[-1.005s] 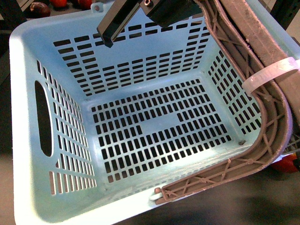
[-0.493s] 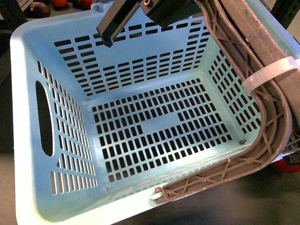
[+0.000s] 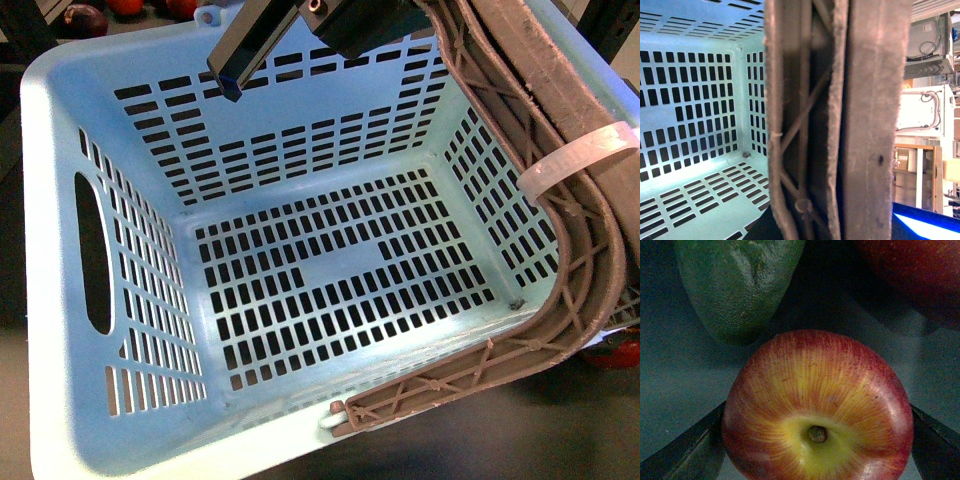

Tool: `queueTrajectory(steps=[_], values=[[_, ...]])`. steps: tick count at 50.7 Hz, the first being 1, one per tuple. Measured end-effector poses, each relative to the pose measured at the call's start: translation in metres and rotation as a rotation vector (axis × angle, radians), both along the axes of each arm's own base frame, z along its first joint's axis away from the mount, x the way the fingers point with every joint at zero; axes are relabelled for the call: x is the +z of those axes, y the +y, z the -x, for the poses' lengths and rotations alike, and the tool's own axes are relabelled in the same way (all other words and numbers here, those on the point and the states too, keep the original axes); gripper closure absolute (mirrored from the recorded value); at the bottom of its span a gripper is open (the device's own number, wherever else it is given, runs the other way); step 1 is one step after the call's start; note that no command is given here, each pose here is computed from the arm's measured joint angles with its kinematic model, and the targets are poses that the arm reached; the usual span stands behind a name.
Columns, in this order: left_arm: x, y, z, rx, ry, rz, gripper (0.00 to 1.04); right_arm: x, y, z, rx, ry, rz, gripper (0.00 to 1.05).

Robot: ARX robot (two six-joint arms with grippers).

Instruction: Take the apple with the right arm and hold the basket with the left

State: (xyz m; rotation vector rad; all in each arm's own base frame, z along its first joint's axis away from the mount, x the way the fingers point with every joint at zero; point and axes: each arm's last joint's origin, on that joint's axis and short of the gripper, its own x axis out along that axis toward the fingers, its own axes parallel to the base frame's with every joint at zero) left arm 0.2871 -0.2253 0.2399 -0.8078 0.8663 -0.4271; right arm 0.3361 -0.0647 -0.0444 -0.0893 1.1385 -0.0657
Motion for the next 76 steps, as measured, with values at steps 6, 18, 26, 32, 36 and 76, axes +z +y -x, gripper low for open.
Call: queueTrajectory(steps=[6, 18, 26, 32, 36, 76], values=[[0.000, 0.000, 0.000, 0.000, 0.000, 0.000, 0.90, -0.001, 0.000, 0.000, -0.006, 0.001, -0.002, 0.18], [0.000, 0.000, 0.000, 0.001, 0.000, 0.000, 0.90, 0.007, -0.007, 0.008, -0.020, -0.024, -0.025, 0.24], [0.000, 0.000, 0.000, 0.000, 0.000, 0.000, 0.90, 0.024, -0.019, 0.012, -0.047, -0.067, -0.021, 0.24], [0.000, 0.000, 0.000, 0.000, 0.000, 0.000, 0.90, 0.045, -0.030, 0.014, -0.071, -0.125, -0.021, 0.24], [0.000, 0.000, 0.000, 0.000, 0.000, 0.000, 0.90, 0.062, -0.037, 0.016, -0.085, -0.172, -0.018, 0.24], [0.000, 0.000, 0.000, 0.001, 0.000, 0.000, 0.90, 0.286, 0.042, 0.075, 0.086, -0.743, -0.214, 0.24]])
